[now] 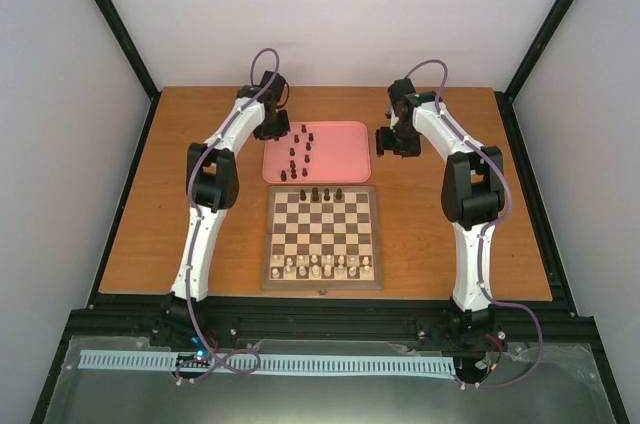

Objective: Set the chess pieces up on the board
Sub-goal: Pick up the chess piece from the storage box.

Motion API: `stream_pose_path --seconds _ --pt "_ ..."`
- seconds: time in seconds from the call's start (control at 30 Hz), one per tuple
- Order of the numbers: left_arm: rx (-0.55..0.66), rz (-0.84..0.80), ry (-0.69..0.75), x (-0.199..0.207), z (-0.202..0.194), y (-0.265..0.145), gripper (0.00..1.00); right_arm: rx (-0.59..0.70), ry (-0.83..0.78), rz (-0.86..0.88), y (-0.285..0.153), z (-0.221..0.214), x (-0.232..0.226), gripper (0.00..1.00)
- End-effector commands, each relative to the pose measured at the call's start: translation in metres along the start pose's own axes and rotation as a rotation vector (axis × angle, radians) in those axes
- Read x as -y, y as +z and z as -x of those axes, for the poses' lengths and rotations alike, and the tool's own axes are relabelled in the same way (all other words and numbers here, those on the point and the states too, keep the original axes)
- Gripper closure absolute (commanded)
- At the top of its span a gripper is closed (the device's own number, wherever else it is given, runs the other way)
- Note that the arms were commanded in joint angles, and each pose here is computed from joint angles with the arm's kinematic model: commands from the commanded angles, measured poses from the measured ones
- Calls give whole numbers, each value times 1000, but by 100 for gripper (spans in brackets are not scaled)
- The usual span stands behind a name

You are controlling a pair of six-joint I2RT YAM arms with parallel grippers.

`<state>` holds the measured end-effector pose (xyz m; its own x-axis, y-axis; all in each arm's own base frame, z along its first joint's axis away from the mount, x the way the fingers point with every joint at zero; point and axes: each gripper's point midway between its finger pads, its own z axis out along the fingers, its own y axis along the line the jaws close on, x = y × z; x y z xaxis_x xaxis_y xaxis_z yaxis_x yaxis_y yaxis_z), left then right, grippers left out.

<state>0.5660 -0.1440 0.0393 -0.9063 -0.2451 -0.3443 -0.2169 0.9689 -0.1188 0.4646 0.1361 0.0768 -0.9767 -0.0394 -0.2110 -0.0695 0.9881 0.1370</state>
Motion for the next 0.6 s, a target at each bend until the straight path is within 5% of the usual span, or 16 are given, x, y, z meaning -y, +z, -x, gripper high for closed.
stream_pose_path --seconds 0.0,0.33,0.57 --pt "30 -1 -15 -4 13 -12 99 0 3 -11 0 3 4 29" --pt "104 -57 20 -2 23 -118 99 11 5 -3 -6 -1 3 29" --pt "5 -104 122 4 -69 -174 99 9 8 9 -5 -7 2 29"
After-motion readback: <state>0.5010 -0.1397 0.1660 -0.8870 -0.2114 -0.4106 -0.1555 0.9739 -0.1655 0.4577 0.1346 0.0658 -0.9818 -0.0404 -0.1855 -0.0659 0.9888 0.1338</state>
